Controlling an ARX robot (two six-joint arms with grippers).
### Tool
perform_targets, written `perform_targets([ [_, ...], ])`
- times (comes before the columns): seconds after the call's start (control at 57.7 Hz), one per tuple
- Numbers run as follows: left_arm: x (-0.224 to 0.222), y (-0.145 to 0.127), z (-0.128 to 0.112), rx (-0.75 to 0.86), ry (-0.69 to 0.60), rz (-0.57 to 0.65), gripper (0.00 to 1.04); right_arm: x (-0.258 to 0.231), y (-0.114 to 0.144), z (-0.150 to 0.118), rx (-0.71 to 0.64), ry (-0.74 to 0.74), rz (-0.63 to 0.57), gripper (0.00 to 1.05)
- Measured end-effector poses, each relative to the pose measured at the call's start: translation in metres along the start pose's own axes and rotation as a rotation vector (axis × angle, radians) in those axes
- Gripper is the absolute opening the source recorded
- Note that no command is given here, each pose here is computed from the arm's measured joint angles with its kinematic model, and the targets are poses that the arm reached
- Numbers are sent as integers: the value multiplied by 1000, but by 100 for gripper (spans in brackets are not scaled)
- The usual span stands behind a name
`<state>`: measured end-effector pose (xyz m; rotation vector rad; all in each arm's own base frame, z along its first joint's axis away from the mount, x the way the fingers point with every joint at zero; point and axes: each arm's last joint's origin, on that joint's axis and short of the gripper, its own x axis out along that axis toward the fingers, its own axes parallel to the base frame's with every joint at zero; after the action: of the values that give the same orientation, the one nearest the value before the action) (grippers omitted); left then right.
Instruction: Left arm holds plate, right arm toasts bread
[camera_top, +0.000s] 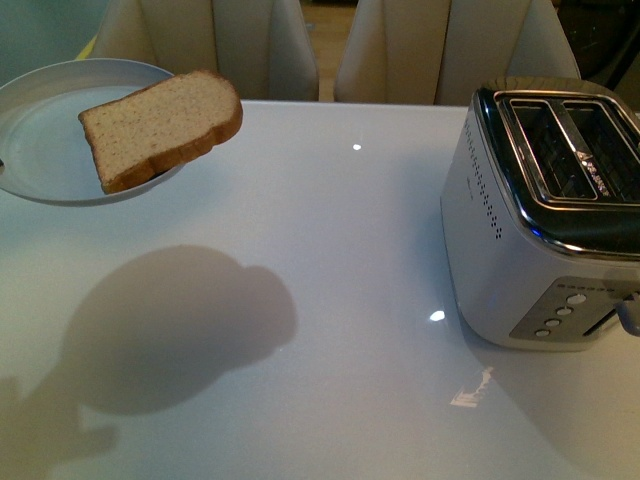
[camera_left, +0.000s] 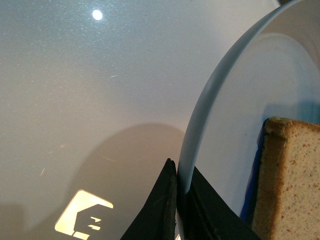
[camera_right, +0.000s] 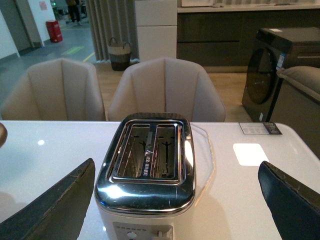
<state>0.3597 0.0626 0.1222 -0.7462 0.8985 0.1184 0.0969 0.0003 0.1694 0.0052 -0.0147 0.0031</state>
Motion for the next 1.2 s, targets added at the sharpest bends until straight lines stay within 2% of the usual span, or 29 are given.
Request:
perform_targets([
  [0.312, -33, -33, -14, -22, 11, -40, 3, 0, 0, 0, 0, 0, 0, 96],
  [0.589, -56, -66, -28, 23, 43, -98, 3, 0, 0, 0, 0, 0, 0, 96],
  [0.97, -63, -104, -42, 104, 101, -174, 3, 0, 0, 0, 0, 0, 0, 96],
  [1.196, -63, -140, -54, 173, 156, -220, 3, 0, 0, 0, 0, 0, 0, 96],
])
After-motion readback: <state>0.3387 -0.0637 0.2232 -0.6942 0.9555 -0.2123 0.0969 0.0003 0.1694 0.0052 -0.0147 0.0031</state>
